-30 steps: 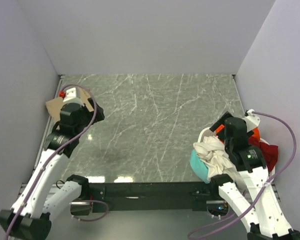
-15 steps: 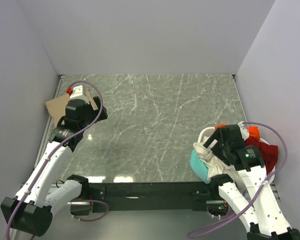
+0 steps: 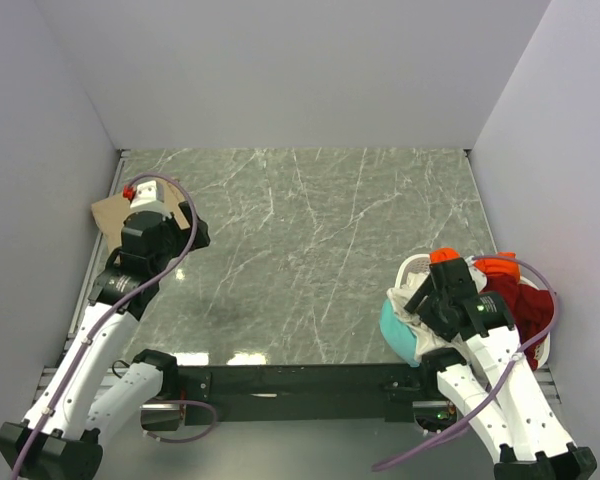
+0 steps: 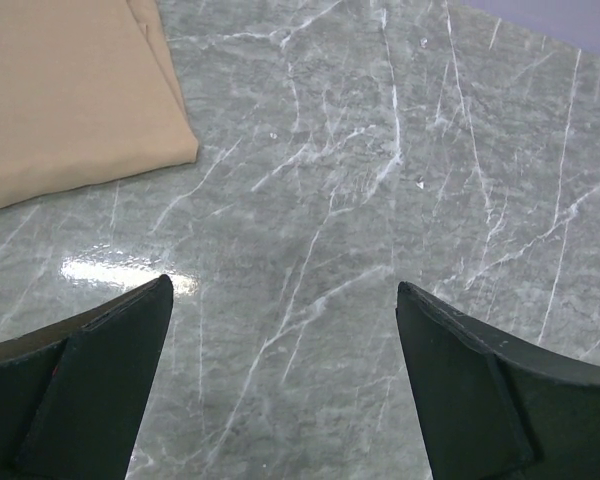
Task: Fold and stack the t-shirts
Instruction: Grab the tshirt from the pile
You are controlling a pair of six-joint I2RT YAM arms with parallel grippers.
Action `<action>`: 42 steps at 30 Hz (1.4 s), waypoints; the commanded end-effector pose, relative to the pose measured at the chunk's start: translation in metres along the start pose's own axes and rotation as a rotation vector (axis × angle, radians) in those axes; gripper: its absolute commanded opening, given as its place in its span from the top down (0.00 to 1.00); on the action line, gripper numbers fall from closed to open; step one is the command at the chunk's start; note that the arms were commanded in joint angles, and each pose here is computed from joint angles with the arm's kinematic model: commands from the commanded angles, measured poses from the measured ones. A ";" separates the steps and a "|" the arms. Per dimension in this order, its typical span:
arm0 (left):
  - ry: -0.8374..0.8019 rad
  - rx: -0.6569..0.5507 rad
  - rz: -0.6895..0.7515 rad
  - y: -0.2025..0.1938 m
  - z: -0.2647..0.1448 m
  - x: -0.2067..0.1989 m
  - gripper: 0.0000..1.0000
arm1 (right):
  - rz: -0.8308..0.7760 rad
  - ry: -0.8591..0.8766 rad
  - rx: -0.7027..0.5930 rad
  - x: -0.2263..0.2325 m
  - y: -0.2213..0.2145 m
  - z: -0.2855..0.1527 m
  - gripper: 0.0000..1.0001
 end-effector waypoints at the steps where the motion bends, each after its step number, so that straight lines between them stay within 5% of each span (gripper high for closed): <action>1: 0.007 -0.038 -0.014 0.005 -0.007 0.002 0.01 | 0.020 0.029 -0.009 0.005 0.002 0.004 0.27; 2: 0.006 -0.040 -0.016 0.006 -0.008 0.002 0.00 | 0.016 0.028 -0.015 0.005 0.003 0.002 0.33; 3: 0.000 -0.043 -0.017 0.007 -0.009 0.001 0.01 | 0.018 0.029 -0.039 0.006 0.008 -0.002 0.58; 6: -0.003 -0.043 -0.023 0.008 -0.009 0.000 0.01 | 0.018 0.035 -0.099 0.007 0.020 -0.021 1.00; 25: -0.008 -0.051 -0.031 0.007 -0.009 0.000 0.01 | 0.046 0.028 -0.671 -0.004 0.126 -0.223 1.00; 33: -0.041 -0.036 -0.033 0.006 -0.005 -0.005 0.00 | 0.010 0.266 -0.989 0.020 0.168 -0.290 1.00; 42: -0.179 -0.038 -0.030 0.013 -0.014 -0.022 0.01 | -0.183 0.746 -0.929 0.119 0.191 -0.279 1.00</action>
Point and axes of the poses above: each gripper's point midway between its finger pads, its own z axis out along the fingers, its own x axis along the line the jaws close on, y = z × x, the point moved 7 cm from there along -z, back along the fingers, and after that the axes turned 6 degrees about -z, right-handed, at the moved point
